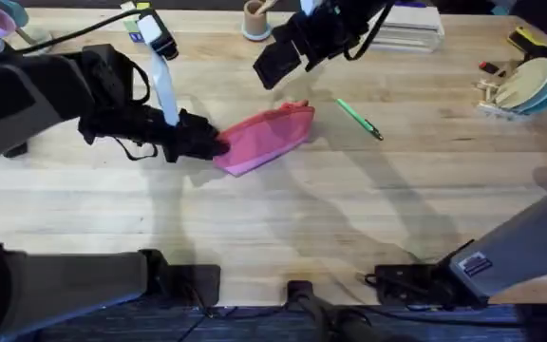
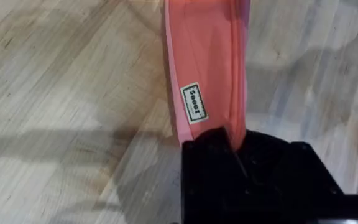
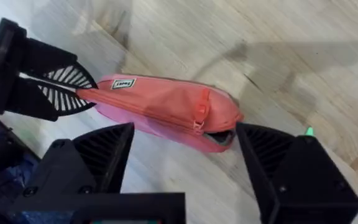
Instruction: Unzip the bag, pick up the pens from the table one at a time and place them inside, then zip the bag closed.
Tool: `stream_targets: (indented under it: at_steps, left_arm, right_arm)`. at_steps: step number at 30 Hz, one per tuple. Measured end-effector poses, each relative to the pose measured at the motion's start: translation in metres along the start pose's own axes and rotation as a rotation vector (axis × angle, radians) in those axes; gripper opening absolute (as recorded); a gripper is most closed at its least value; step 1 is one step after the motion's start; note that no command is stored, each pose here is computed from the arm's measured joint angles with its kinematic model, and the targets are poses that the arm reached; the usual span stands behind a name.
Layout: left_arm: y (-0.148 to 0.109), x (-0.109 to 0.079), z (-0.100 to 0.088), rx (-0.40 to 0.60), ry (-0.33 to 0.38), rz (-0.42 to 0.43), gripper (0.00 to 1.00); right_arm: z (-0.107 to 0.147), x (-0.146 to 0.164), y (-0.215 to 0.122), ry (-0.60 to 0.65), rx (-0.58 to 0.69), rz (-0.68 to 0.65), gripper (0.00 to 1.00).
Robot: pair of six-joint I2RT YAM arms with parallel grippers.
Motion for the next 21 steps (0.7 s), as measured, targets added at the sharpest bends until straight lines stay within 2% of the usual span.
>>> stream_targets:
  at_steps: [5,14,21]
  left_arm:
    - [0.000,0.000,0.000,0.000,0.000,0.000,0.042]
    - [0.000,0.000,0.000,0.000,0.000,0.000,0.042]
    - [0.000,0.000,0.000,0.000,0.000,0.000,0.042]
  right_arm:
    - [0.000,0.000,0.002,0.001,0.003,-0.001,0.997]
    - [0.009,-0.011,0.040,0.027,0.097,-0.007,0.997]
    - [0.009,-0.013,0.047,0.029,0.106,-0.004,0.982]
Point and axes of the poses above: each hand's point on the last joint's axis, 136 mm out from that joint toward the fingers, its own y axis out along the fingers, its own x axis along the line the jaws close on, z = x × y, the point moved 3 cm from there along -y, back along the fingers
